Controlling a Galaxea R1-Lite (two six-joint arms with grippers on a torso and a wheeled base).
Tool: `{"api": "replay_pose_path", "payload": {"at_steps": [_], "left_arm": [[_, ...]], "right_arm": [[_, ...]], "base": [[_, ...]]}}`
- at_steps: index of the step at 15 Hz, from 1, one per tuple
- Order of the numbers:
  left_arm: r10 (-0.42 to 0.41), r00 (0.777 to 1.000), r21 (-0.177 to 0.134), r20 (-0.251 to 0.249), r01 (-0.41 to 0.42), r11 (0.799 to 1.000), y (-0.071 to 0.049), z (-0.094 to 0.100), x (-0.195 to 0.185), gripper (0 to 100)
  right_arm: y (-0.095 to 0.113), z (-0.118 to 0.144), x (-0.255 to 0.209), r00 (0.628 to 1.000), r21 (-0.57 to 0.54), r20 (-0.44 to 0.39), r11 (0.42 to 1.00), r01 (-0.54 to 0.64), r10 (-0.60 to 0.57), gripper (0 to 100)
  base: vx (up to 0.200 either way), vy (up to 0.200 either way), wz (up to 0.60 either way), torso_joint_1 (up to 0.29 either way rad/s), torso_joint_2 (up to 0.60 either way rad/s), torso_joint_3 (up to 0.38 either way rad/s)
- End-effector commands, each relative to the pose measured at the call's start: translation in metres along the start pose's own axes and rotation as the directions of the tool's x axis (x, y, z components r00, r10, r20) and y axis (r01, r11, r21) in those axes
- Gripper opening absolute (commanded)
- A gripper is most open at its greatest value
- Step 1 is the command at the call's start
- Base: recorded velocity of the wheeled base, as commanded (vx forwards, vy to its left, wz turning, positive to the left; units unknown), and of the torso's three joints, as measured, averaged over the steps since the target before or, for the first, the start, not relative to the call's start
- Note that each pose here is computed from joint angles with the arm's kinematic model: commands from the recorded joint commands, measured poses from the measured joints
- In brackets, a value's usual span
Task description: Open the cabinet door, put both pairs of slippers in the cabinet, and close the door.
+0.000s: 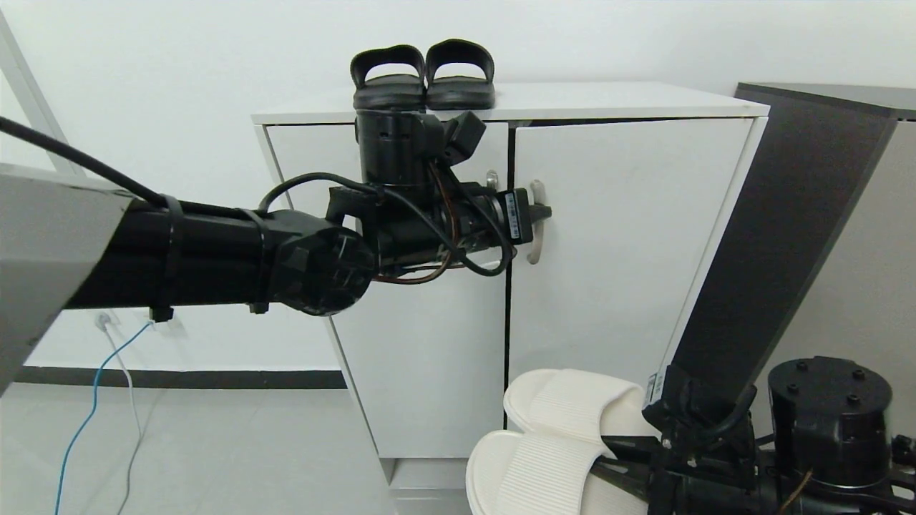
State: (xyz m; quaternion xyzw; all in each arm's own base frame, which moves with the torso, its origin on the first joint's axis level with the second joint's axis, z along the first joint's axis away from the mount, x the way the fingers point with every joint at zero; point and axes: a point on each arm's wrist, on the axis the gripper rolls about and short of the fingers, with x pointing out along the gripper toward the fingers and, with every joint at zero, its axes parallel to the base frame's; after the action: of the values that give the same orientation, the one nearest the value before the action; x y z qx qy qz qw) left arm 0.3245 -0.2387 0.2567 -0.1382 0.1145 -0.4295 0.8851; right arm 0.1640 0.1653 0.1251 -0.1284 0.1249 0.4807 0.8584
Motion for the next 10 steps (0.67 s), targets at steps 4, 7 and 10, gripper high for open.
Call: {"api": "replay_pose_path", "payload": {"at_steps": [4,7,10], "left_arm": [[-0.017,1.0,0.007,0.013,0.017,1.0,-0.022,0.003,-0.046,0],[-0.038,0.999,0.011,0.016,0.038,0.999,-0.037,0.003,-0.074,0],[-0.037,0.999,0.013,0.01,0.037,0.999,-0.042,-0.002,-0.098,0]], "right_arm": [[0.005,0.001,-0.004,1.0,-0.008,0.009,1.0,-0.02,0.02,0],[0.007,0.002,-0.004,1.0,-0.011,0.013,1.0,-0.025,0.025,0],[0.007,0.001,-0.004,1.0,-0.01,0.008,1.0,-0.026,0.026,0]], "base": [[0.0,0.0,0.0,0.0,0.0,0.0],[0.0,0.0,0.0,0.0,0.0,0.0],[0.0,0.0,0.0,0.0,0.0,0.0]]}}
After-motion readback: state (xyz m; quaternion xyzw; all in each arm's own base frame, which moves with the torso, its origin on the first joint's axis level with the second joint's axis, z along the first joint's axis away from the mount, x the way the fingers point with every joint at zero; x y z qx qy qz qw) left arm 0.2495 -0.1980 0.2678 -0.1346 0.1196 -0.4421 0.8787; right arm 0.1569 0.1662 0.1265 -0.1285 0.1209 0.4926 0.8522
